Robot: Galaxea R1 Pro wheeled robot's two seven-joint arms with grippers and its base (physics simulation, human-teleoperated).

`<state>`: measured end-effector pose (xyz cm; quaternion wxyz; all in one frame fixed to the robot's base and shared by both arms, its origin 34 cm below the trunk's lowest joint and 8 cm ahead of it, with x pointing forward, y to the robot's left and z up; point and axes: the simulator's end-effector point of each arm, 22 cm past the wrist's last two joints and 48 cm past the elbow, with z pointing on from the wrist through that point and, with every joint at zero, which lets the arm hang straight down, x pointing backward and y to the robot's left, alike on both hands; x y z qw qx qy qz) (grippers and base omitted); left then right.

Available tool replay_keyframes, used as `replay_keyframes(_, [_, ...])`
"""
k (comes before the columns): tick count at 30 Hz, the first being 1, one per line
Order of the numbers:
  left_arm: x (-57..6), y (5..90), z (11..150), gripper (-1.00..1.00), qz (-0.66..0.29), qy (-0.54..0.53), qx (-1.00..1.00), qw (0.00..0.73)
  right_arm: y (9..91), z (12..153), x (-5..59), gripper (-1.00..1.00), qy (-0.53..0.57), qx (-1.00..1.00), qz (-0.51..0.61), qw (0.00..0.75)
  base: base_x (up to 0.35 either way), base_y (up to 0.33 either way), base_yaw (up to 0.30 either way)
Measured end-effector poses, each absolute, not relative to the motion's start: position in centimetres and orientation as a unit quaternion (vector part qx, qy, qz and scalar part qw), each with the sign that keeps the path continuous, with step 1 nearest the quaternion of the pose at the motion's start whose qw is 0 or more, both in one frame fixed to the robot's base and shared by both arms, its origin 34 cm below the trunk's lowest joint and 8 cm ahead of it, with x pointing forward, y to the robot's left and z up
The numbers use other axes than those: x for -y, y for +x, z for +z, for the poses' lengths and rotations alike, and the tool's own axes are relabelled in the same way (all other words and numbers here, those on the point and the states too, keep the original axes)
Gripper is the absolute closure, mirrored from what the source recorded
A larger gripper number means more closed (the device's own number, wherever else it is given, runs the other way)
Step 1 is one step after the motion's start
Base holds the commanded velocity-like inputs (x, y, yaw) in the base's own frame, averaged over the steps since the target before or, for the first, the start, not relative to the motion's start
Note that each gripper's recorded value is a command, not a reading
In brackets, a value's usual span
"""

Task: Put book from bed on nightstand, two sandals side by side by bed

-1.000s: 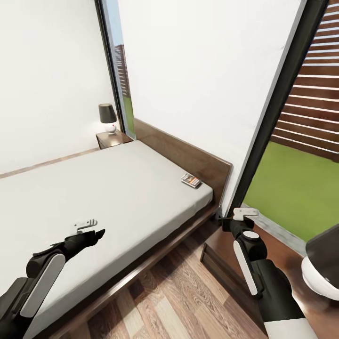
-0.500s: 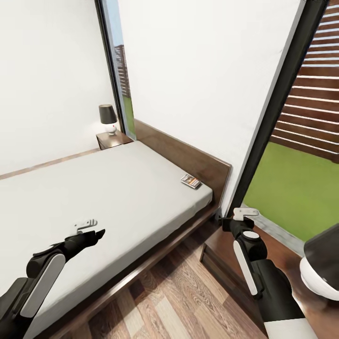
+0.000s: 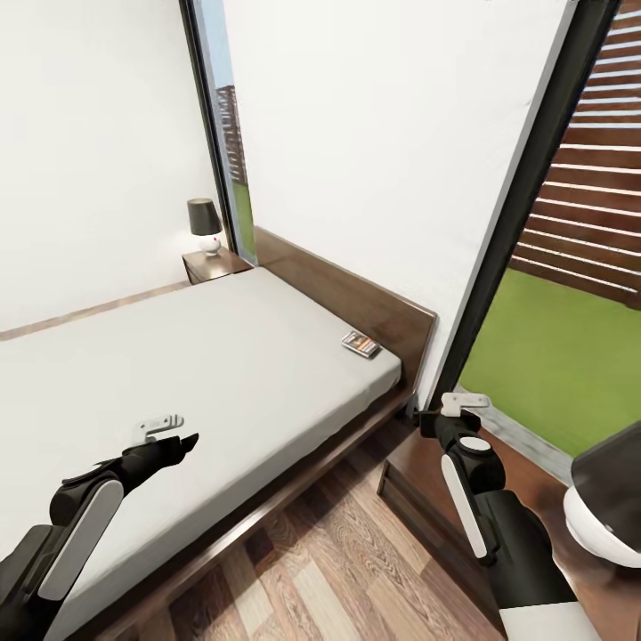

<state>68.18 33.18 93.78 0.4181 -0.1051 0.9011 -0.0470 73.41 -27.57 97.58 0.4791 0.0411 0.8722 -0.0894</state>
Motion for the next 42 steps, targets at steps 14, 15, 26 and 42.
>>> replay_keyframes(14, [-33.2,67.7,94.9,-1.0,-0.047,-0.105,-0.901,0.418,72.9,98.7,27.6,-1.0,0.041,-0.872,-0.089,0.479,0.0,0.0,0.0])
replay_keyframes(15, [-33.2,67.6,94.9,-1.0,-0.047,-0.105,-0.901,0.418,72.8,98.7,27.6,-1.0,0.041,-0.872,-0.089,0.479,0.0,0.0,0.0])
replay_keyframes(26, [-33.2,67.2,95.7,-1.0,-0.046,-0.104,-0.901,0.418,72.4,99.5,27.6,-1.0,0.041,-0.872,-0.089,0.479,0.0,0.0,0.0])
replay_keyframes(42, [-33.2,67.1,95.8,-1.0,-0.045,-0.104,-0.901,0.418,72.3,99.6,27.6,-1.0,0.041,-0.872,-0.089,0.479,0.0,0.0,0.0])
